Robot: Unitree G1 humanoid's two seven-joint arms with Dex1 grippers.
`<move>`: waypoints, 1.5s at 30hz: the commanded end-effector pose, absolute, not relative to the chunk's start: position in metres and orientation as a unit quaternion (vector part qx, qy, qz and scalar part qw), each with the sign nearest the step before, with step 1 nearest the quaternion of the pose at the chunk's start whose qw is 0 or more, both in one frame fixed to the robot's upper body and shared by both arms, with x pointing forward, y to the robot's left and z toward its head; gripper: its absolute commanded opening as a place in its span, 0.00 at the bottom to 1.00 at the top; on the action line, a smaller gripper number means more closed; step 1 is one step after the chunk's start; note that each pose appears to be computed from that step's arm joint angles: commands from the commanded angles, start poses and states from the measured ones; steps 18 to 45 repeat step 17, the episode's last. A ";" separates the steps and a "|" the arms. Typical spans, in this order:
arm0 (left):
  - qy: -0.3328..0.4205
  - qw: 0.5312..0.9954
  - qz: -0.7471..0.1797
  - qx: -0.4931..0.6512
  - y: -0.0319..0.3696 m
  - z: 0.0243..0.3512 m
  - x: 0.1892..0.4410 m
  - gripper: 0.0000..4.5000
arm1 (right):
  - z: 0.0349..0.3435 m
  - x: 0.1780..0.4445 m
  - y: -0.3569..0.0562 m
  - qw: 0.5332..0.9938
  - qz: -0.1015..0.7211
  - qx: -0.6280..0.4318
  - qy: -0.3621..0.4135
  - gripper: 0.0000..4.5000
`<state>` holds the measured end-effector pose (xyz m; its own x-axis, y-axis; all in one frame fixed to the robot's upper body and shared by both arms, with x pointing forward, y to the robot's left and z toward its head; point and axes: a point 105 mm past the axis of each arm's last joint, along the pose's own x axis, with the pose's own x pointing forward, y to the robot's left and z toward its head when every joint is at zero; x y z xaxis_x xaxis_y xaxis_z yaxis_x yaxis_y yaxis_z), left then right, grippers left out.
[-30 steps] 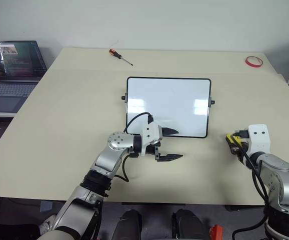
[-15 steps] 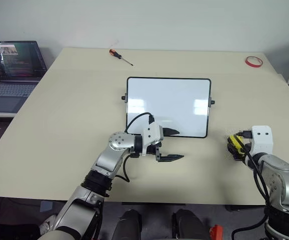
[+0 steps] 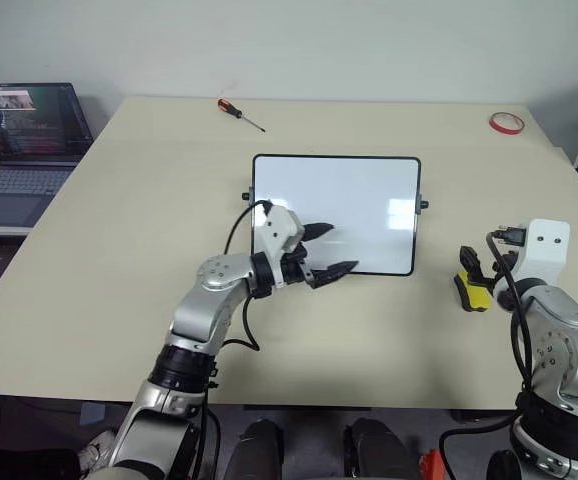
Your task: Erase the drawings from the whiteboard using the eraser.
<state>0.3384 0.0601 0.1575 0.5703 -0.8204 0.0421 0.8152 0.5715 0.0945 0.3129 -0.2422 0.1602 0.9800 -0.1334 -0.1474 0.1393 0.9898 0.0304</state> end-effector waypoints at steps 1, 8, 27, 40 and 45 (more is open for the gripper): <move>-0.091 0.930 -0.355 0.027 0.081 0.180 0.344 1.00 | 0.192 0.306 -0.239 0.997 -0.068 0.010 -0.043 1.00; -0.101 0.967 -0.228 0.060 0.111 0.166 0.339 1.00 | 0.191 0.300 -0.213 0.995 -0.034 -0.003 -0.090 1.00; -0.100 0.969 -0.220 0.045 0.096 0.158 0.339 1.00 | 0.186 0.313 -0.185 0.995 -0.002 0.018 -0.095 1.00; -0.100 0.969 -0.220 0.045 0.096 0.158 0.339 1.00 | 0.186 0.313 -0.185 0.995 -0.002 0.018 -0.095 1.00; -0.100 0.969 -0.220 0.045 0.096 0.158 0.339 1.00 | 0.186 0.313 -0.185 0.995 -0.002 0.018 -0.095 1.00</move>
